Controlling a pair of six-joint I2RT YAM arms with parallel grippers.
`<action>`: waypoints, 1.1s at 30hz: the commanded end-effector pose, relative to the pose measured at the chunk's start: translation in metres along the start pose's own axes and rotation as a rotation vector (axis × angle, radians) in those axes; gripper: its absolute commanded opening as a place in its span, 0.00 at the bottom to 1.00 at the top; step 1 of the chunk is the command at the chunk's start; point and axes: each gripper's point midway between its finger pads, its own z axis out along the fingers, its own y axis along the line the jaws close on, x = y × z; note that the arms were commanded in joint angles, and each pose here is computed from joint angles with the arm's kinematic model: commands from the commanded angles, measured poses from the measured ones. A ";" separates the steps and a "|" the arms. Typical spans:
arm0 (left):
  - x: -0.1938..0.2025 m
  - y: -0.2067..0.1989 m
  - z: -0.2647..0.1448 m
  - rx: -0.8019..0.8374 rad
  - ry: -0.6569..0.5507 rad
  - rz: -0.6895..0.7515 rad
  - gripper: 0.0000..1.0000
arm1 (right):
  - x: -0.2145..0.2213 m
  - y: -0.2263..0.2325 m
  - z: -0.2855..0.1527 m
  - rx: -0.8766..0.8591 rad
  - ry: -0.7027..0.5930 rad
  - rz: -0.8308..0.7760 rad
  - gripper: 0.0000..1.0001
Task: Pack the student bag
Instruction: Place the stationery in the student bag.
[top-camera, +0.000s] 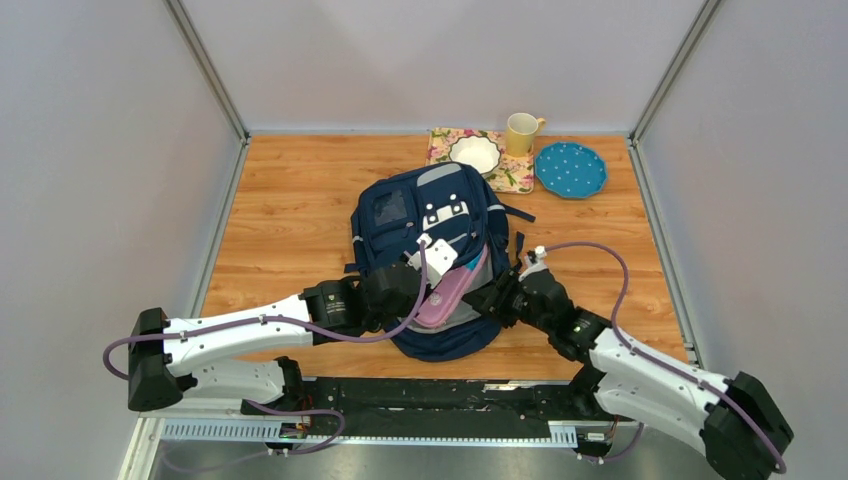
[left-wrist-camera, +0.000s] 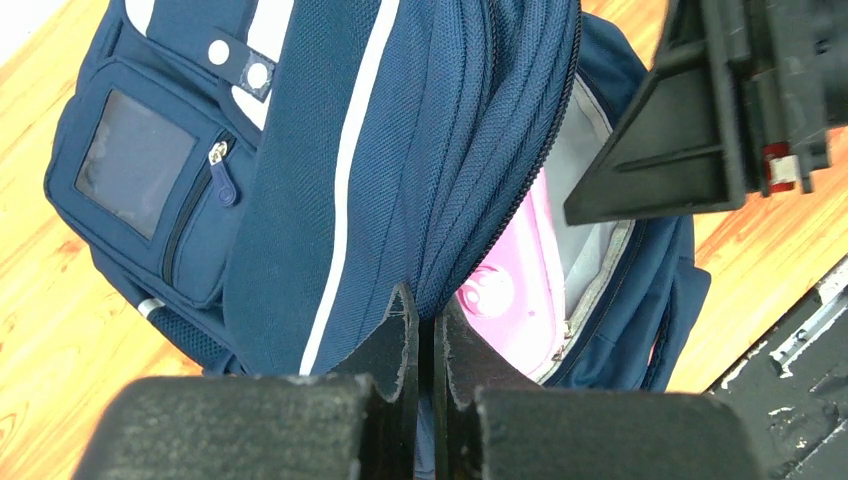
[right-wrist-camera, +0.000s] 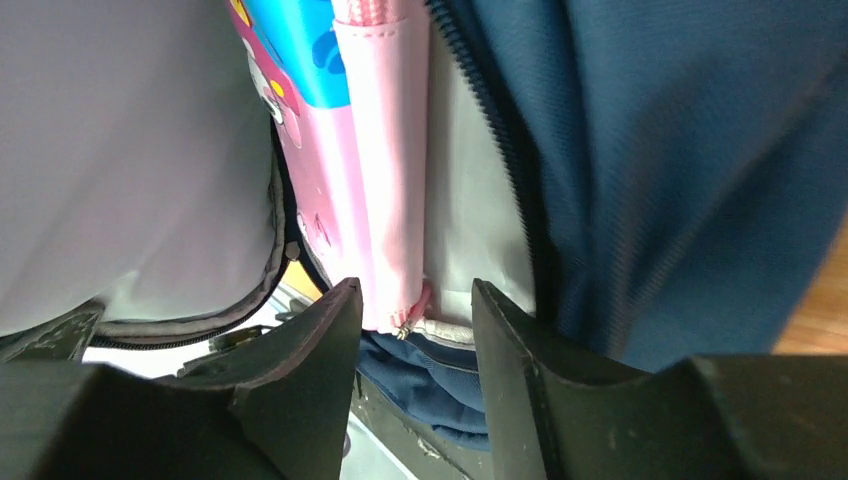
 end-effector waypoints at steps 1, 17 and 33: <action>-0.047 -0.003 -0.006 0.023 -0.159 -0.124 0.00 | 0.005 0.045 0.015 -0.092 0.085 -0.033 0.49; -0.045 -0.014 -0.004 0.072 -0.127 -0.153 0.00 | -0.073 0.122 0.091 -0.308 -0.148 0.112 0.05; -0.034 -0.028 -0.002 0.147 -0.109 -0.136 0.08 | -0.057 -0.004 -0.041 0.127 -0.235 -0.131 0.65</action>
